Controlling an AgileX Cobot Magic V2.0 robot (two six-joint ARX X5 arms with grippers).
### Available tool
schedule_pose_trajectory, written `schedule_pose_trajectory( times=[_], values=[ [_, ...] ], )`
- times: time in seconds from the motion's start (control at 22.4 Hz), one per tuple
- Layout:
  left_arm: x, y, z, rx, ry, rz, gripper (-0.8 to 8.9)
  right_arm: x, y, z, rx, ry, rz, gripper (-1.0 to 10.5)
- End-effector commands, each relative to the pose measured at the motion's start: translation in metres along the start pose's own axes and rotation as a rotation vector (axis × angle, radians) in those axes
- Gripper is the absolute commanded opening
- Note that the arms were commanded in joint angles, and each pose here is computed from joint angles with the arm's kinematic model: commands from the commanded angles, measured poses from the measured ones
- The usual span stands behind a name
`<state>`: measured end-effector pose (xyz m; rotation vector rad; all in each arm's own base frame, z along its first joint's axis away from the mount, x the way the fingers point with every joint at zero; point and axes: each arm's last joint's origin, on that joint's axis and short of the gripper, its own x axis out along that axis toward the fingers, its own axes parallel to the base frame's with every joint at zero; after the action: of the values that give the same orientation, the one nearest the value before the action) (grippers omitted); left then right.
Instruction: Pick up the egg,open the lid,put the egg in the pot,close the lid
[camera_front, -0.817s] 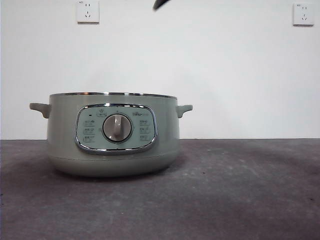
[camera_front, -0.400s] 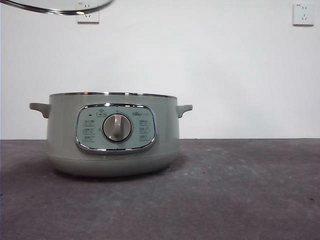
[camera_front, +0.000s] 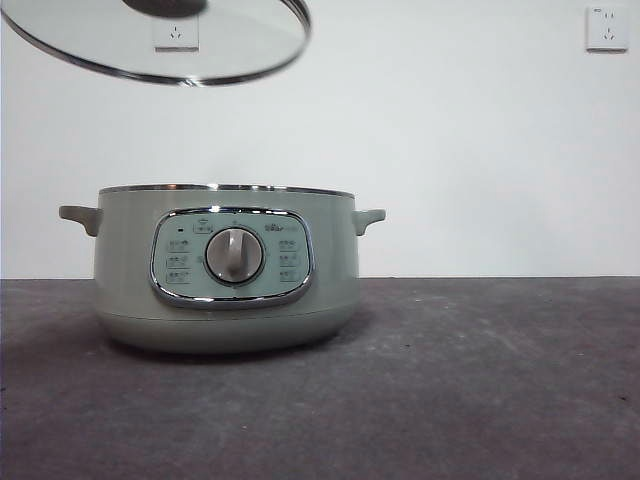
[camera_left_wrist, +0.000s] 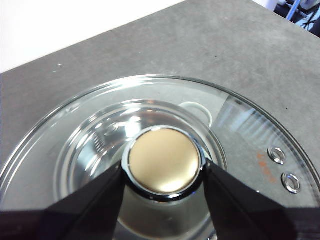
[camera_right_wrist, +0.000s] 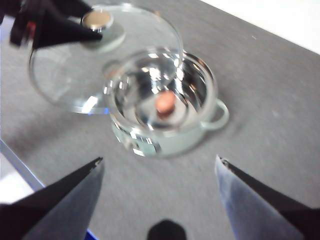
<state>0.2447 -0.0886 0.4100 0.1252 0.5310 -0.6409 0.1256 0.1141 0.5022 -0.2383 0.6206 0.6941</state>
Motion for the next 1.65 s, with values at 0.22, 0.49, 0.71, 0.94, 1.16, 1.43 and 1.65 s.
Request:
schedule_pose_trajectory(
  times=[0.22,0.49,0.71,0.94,1.16,1.43,1.65],
  values=[
    [0.035,0.000,0.007,0.049,-0.072,-0.036,-0.07,-0.042,-0.004,-0.070,0.127,0.000,-0.085,3.8],
    [0.071,0.007,-0.030,0.005,-0.087,-0.036,-0.07,-0.064,-0.006,-0.114,0.215,-0.051,-0.126,3.8],
    [0.085,0.010,-0.036,0.012,-0.108,-0.027,-0.08,-0.062,-0.006,-0.132,0.255,-0.038,-0.128,3.8],
    [0.107,0.015,-0.044,-0.001,-0.061,-0.019,-0.08,-0.050,-0.006,-0.140,0.258,0.011,-0.135,3.8],
    [0.120,0.017,-0.048,-0.003,-0.046,-0.009,-0.08,-0.049,-0.006,-0.140,0.257,0.013,-0.135,3.8],
    [0.134,0.021,-0.055,-0.006,-0.008,0.010,-0.08,-0.049,-0.006,-0.140,0.257,0.013,-0.135,3.8],
    [0.143,0.023,-0.062,-0.002,0.033,0.018,-0.08,-0.049,-0.006,-0.140,0.257,0.013,-0.136,3.8]
  ],
)
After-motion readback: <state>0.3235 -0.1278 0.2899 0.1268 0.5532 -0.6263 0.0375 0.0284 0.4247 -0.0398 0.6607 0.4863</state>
